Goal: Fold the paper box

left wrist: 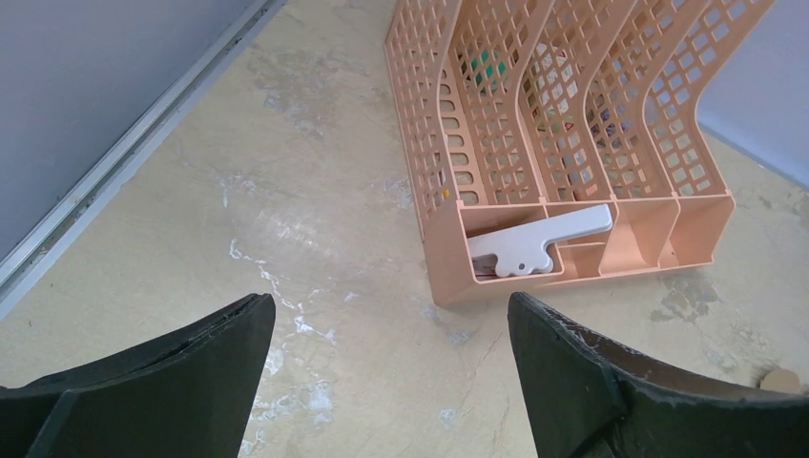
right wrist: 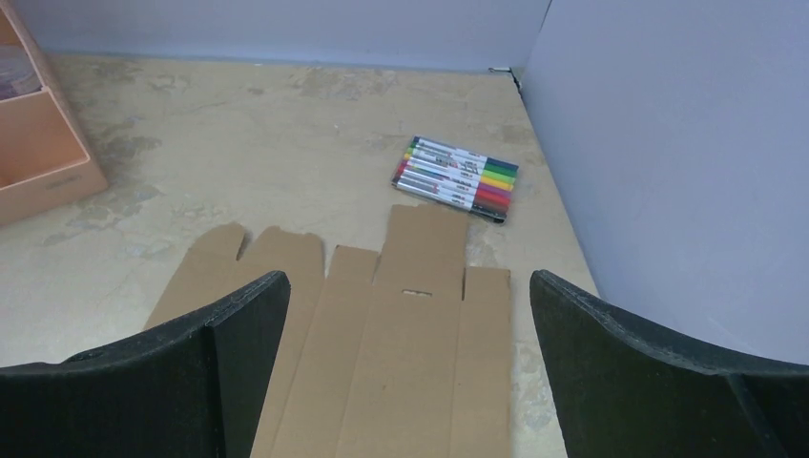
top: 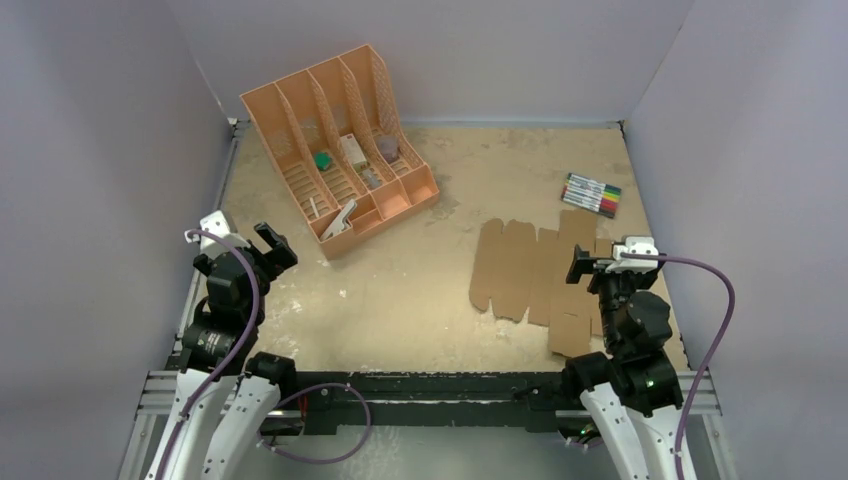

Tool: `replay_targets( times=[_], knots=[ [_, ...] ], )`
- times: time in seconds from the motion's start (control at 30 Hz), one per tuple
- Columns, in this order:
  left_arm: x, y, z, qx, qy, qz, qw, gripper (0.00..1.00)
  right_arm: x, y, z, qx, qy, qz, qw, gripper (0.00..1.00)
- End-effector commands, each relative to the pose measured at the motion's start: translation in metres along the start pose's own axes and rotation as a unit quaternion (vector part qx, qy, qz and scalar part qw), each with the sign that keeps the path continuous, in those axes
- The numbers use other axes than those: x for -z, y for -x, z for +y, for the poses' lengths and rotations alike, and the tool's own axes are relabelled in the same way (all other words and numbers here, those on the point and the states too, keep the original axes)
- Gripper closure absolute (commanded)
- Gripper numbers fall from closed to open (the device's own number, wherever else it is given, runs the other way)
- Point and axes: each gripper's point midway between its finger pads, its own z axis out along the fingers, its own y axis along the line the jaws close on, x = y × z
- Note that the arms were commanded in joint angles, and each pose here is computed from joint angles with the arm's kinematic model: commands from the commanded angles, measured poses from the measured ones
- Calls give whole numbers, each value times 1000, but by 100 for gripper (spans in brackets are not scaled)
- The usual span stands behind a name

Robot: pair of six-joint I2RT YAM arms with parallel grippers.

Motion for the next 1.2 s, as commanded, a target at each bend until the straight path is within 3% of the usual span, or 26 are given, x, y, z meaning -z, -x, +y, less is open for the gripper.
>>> replay_targets(
  times=[0.0,0.37,0.63,0.9,1.17],
  knots=[
    [-3,13,-8,9,-6,-19,1000,7,0,15,-1,-6,1,-34,999,1],
    [-36,-6,-49,25,-37,55,997,7,1,15,3,-5,12,-37,999,1],
    [-95,-25,-91,41,-13,134,990,7,1,15,5,-3,16,-39,999,1],
    [-152,-33,-51,-13,160,147,976,6,2,16,7,-2,23,-43,999,1],
    [-207,-63,-25,-52,209,170,962,6,-1,14,9,2,27,-39,999,1]
  ],
)
